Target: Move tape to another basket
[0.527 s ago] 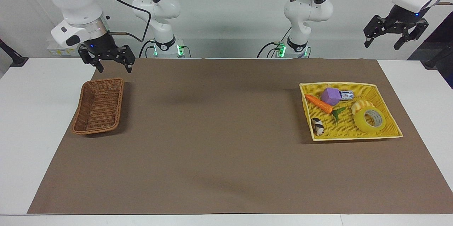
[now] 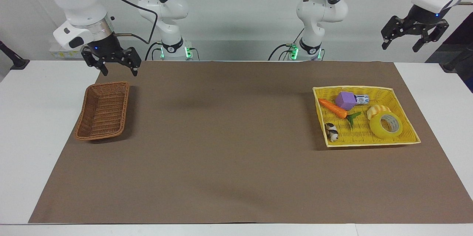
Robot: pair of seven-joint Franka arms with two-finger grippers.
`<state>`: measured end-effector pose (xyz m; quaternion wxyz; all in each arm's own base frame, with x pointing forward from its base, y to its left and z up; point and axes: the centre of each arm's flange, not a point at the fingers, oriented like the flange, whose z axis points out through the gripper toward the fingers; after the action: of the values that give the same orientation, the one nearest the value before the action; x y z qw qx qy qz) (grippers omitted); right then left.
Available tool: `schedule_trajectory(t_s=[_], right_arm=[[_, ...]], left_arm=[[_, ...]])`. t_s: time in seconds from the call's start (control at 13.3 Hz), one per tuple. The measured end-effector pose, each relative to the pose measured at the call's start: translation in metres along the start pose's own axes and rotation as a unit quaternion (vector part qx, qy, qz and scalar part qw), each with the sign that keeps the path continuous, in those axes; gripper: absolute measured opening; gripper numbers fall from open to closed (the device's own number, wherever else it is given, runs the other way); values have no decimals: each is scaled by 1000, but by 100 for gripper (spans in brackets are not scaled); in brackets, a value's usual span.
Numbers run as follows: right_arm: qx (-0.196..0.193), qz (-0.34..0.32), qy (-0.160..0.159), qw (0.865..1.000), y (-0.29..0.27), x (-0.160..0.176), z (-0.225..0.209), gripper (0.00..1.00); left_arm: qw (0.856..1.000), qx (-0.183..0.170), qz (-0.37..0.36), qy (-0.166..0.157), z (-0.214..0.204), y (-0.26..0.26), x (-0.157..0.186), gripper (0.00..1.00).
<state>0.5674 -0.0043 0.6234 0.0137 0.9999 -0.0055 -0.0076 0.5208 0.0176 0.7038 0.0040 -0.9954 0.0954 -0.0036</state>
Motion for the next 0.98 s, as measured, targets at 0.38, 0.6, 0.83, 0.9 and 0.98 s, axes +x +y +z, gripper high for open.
schedule_trajectory(t_s=[0.38, 0.6, 0.83, 0.9, 0.98], right_arm=[[0, 0, 0, 1000, 0, 0, 0, 100], [0, 0, 0, 1000, 0, 0, 0, 100], [0, 0, 0, 1000, 0, 0, 0, 100], [0, 0, 0, 1000, 0, 0, 0, 100], [0, 0, 0, 1000, 0, 0, 0, 100]], left_arm=[[1000, 4, -3, 21, 2, -5, 2, 100], [999, 5, -3, 36, 13, -14, 1, 100], [999, 12, 15, 48, 54, -46, 10, 100], [999, 14, 19, 49, 68, -56, 12, 100], [998, 15, 21, 50, 80, -63, 16, 100]])
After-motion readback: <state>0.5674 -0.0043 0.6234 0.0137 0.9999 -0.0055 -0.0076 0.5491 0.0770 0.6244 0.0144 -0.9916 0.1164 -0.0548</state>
